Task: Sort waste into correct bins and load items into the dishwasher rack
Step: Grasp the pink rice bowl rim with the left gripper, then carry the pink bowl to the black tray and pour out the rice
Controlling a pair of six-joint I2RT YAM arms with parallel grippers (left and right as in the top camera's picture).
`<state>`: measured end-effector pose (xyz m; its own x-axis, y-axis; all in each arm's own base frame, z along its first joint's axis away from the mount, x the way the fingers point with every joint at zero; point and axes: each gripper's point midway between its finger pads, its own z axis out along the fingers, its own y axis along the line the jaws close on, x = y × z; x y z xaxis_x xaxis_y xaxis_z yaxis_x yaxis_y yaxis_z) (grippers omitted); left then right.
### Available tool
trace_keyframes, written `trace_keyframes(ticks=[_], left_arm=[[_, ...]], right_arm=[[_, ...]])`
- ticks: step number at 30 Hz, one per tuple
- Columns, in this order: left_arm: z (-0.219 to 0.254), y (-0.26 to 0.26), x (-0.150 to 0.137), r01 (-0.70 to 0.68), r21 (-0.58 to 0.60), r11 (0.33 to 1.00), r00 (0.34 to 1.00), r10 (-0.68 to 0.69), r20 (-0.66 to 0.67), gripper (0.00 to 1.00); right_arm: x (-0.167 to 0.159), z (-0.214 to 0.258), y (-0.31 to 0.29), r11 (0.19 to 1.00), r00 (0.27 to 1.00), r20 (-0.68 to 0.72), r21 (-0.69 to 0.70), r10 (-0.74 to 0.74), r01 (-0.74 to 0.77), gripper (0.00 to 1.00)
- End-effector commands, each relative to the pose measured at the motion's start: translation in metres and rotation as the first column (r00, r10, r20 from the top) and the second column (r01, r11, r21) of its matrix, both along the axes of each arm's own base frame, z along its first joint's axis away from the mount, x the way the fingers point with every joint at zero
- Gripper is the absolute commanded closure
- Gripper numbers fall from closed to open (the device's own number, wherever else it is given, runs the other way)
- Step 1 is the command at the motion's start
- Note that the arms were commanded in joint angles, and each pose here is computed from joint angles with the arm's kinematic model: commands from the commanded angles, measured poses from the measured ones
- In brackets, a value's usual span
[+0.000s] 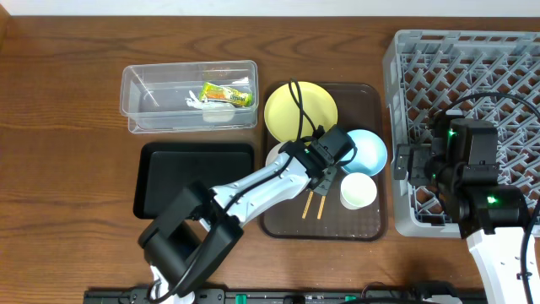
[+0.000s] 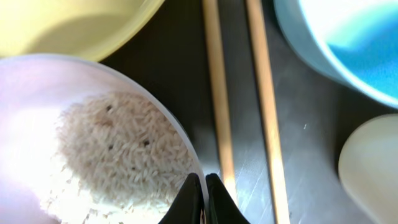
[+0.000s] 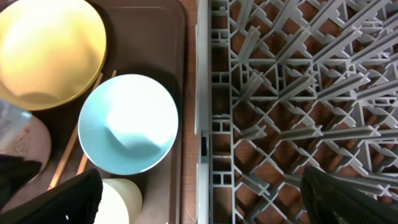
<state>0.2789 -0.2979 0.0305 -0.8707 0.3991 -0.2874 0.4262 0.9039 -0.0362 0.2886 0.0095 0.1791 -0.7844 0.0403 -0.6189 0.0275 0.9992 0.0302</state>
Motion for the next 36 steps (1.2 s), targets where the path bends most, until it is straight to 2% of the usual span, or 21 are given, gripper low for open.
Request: trace_keyframes(ticks=[1, 6, 11, 16, 19, 26, 31, 33, 36], left_arm=[[0.030, 0.001, 0.001, -0.012, -0.039, 0.999, 1.000, 0.012, 0.011, 0.94], [0.076, 0.008, 0.002, -0.023, -0.144, 0.989, 0.999, 0.027, 0.024, 0.94], [0.112, 0.023, 0.005, -0.074, -0.303, 0.950, 0.997, 0.062, -0.049, 0.94], [0.115, 0.059, 0.014, -0.209, -0.378, 0.902, 0.968, 0.137, -0.208, 0.94], [0.112, 0.080, 0.016, -0.252, -0.452, 0.856, 0.946, 0.120, -0.300, 0.94], [0.114, 0.124, 0.019, -0.330, -0.682, 0.652, 0.909, 0.025, -0.416, 0.94], [0.107, 0.153, 0.024, -0.424, -0.750, 0.507, 0.878, 0.029, -0.477, 0.94], [0.111, 0.159, 0.029, -0.453, -0.793, 0.407, 0.868, -0.002, -0.497, 0.94], [0.117, 0.165, 0.036, -0.490, -0.821, 0.293, 0.852, -0.037, -0.522, 0.94]], right_arm=[[0.003, 0.008, 0.002, 1.000, 1.000, 0.019, 0.012, -0.002, 0.002, 0.01], [0.003, 0.008, 0.002, 1.000, 1.000, 0.020, 0.012, -0.002, 0.002, 0.01], [0.003, 0.008, 0.002, 1.000, 1.000, 0.019, 0.012, -0.003, 0.003, 0.01], [0.003, 0.008, 0.002, 1.000, 1.000, 0.019, 0.012, -0.002, 0.002, 0.01], [0.003, 0.008, 0.002, 1.000, 1.000, 0.019, 0.012, -0.002, 0.002, 0.01], [0.003, 0.008, 0.002, 1.000, 1.000, 0.019, 0.012, -0.002, 0.002, 0.01], [0.003, 0.008, 0.002, 1.000, 1.000, 0.020, 0.012, -0.002, 0.002, 0.01], [0.003, 0.008, 0.002, 1.000, 1.000, 0.019, 0.012, -0.002, 0.002, 0.01], [0.003, 0.008, 0.002, 1.000, 1.000, 0.019, 0.012, -0.002, 0.002, 0.01]])
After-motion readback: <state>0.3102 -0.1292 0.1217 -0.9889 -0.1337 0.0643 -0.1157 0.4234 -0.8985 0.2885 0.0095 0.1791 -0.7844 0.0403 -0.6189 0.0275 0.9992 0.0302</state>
